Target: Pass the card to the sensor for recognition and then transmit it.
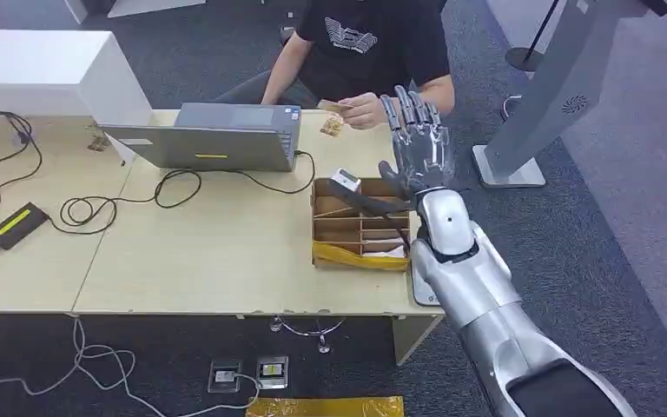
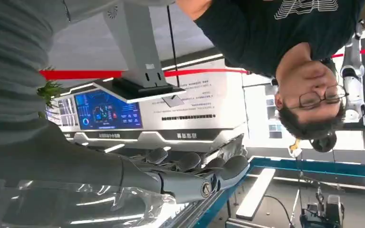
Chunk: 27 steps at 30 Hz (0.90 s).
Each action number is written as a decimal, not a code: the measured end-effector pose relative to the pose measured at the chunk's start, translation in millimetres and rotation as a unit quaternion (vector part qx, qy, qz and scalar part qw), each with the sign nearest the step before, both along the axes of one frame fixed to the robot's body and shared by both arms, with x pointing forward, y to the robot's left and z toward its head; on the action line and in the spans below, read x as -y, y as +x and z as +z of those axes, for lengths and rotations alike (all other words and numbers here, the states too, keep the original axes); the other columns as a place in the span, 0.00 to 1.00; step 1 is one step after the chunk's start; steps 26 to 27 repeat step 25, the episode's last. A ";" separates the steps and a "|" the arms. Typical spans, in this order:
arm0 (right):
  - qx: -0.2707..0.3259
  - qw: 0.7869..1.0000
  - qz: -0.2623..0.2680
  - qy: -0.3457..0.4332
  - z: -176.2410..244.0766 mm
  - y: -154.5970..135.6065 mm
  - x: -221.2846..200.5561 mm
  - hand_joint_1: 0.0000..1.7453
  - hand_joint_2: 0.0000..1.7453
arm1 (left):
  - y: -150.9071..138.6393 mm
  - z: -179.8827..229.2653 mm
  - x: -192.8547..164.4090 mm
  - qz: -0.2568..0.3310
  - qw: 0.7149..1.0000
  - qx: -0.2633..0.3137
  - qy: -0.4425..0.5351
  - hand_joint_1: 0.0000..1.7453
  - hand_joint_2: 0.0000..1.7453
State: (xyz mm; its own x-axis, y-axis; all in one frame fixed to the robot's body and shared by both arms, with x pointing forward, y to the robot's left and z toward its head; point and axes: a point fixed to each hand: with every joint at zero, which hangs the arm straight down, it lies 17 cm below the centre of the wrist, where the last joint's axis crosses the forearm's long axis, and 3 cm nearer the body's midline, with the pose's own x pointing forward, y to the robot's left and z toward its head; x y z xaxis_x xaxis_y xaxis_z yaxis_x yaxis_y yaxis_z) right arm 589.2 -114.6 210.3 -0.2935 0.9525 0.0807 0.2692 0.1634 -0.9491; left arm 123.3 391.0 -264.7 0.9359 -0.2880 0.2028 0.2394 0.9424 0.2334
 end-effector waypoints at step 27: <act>-0.026 0.947 -0.314 -0.068 5.8 -2.2 419.0 0.00 1.00 | -7.4 0.6 -14.7 0.028 1.000 -0.010 0.007 0.00 0.00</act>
